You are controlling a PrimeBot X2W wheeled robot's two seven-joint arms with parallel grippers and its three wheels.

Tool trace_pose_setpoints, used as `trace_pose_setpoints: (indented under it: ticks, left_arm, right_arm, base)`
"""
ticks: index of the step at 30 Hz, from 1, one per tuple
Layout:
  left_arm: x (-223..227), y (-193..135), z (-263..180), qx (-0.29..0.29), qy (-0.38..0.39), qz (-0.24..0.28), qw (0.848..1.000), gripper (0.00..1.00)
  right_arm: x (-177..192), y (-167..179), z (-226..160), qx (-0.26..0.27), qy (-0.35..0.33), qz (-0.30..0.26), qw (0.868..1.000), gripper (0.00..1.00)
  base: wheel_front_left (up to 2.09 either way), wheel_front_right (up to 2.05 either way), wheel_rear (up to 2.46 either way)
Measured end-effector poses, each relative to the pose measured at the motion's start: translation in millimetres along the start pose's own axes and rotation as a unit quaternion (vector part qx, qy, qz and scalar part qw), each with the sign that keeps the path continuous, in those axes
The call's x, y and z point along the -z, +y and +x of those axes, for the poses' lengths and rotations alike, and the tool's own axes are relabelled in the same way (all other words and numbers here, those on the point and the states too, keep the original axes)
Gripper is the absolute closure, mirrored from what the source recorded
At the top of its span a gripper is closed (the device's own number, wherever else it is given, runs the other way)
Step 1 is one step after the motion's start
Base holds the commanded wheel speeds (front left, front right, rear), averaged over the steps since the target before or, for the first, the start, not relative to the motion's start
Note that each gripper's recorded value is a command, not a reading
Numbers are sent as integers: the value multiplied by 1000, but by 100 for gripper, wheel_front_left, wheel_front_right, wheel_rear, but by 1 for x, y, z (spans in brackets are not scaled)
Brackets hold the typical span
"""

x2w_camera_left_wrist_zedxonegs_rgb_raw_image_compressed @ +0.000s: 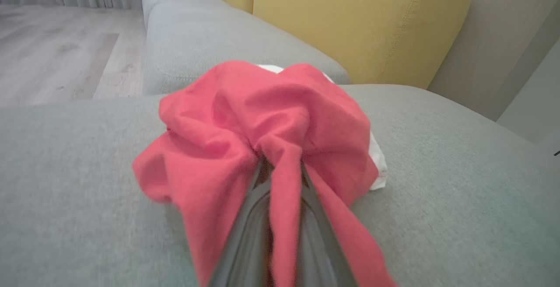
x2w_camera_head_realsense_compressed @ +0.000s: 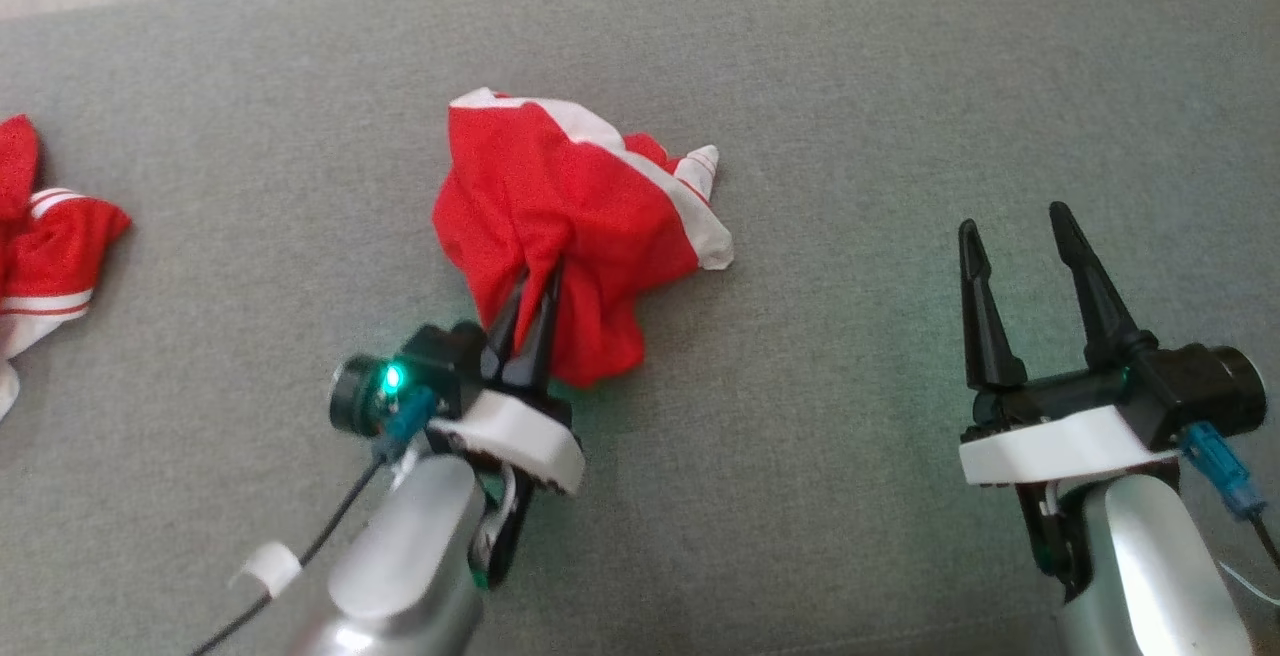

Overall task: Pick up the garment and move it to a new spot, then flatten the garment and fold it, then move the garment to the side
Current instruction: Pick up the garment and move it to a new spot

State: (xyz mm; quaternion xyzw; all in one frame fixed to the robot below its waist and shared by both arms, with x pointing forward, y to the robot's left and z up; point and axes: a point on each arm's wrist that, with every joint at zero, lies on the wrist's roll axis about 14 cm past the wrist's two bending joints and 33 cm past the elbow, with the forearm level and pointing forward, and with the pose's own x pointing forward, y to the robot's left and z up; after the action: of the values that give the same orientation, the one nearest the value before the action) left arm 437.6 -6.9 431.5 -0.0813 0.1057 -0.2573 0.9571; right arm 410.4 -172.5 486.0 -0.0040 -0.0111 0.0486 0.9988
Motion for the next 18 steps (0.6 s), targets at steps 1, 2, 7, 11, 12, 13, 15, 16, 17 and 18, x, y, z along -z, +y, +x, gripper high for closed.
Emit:
trace_pose_setpoints:
  ticks: [1, 2, 7, 11, 12, 13, 15, 16, 17, 18]
  left_arm:
    - [3, -2, -3, 0, 4, -10, 1000, 100]
    - [9, -4, -8, -1, 11, -20, 1000, 100]
    - [25, -9, -23, -10, 32, -32, 999, 100]
    - [22, -12, -28, -11, 29, -30, 999, 0]
    - [19, -12, -29, -14, 23, -29, 999, 0]
    - [15, -12, -29, -14, 19, -29, 999, 0]
    - [8, -12, -31, -19, 8, -29, 999, 0]
    - [5, -11, -33, -22, 2, -31, 999, 0]
    - [3, -10, -35, -26, -1, -31, 999, 0]
    - [2, -9, -37, -30, -5, -30, 999, 0]
  right_arm:
    - [-1, 0, 0, 0, -1, 0, 1000, 0]
    - [-1, 1, 0, -1, -2, 0, 1000, 0]
    - [-2, 5, 0, -7, -3, 2, 1000, 0]
    - [0, 9, -4, -11, 0, 4, 1000, 0]
    - [0, 10, -4, -12, 0, 5, 1000, 0]
    - [-1, 11, -4, -13, -1, 5, 1000, 0]
    - [-3, 12, -5, -16, -3, 5, 1000, 0]
    - [-4, 13, -5, -17, -5, 5, 1000, 0]
    - [-6, 14, -5, -18, -7, 5, 1000, 0]
    - [-7, 14, -6, -19, -9, 5, 1000, 0]
  base:
    - [0, 0, 0]
    - [0, 0, 0]
    - [0, 0, 0]
    - [0, 0, 0]
    - [0, 0, 0]
    - [0, 0, 0]
    - [0, 0, 0]
    - [0, 0, 0]
    - [0, 0, 0]
    - [0, 0, 0]
